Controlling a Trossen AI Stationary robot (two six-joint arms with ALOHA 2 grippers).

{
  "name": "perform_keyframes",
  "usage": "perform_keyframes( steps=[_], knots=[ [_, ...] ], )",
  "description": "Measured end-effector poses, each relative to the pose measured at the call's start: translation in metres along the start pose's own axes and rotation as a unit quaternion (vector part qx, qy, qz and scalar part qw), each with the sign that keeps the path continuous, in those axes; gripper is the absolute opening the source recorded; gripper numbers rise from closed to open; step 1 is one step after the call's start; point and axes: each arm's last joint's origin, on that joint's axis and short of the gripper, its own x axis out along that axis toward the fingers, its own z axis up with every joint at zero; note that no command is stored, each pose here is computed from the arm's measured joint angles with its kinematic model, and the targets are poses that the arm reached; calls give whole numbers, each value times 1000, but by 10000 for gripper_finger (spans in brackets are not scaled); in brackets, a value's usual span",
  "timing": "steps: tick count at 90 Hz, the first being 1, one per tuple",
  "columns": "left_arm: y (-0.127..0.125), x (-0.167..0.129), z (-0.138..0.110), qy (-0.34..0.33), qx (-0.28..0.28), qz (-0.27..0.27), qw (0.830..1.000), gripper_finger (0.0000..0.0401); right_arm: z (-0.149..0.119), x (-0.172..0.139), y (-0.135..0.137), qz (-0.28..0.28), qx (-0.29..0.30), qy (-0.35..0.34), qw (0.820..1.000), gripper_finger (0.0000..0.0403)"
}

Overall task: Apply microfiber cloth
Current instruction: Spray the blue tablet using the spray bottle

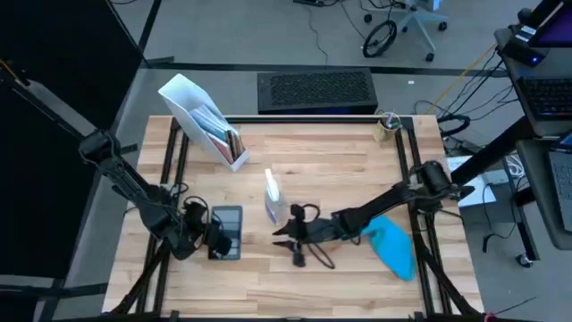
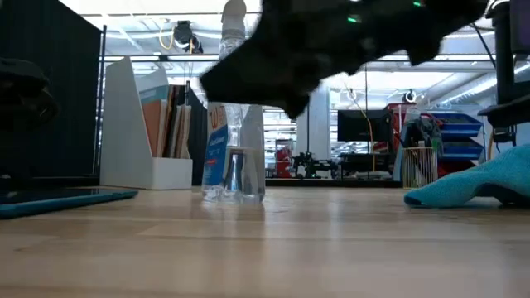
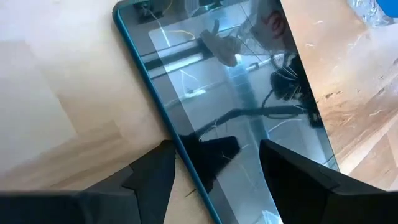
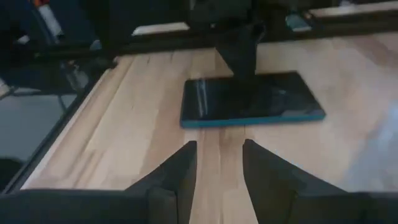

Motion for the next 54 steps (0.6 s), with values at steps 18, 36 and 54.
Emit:
perform_keyframes(
  steps=[18, 36, 54],
  knots=[
    [0, 0, 0, -4, 1, -1, 1000, 221, 2, 17, -9, -82, -29, 12, 996, 109],
    [0, 0, 0, -5, 1, -2, 1000, 221, -4, 15, -26, -102, -12, 78, 992, 109],
    [-1, 0, 0, -8, -2, -10, 1000, 221, -10, 12, -23, -103, 112, 100, 983, 110]
  ],
)
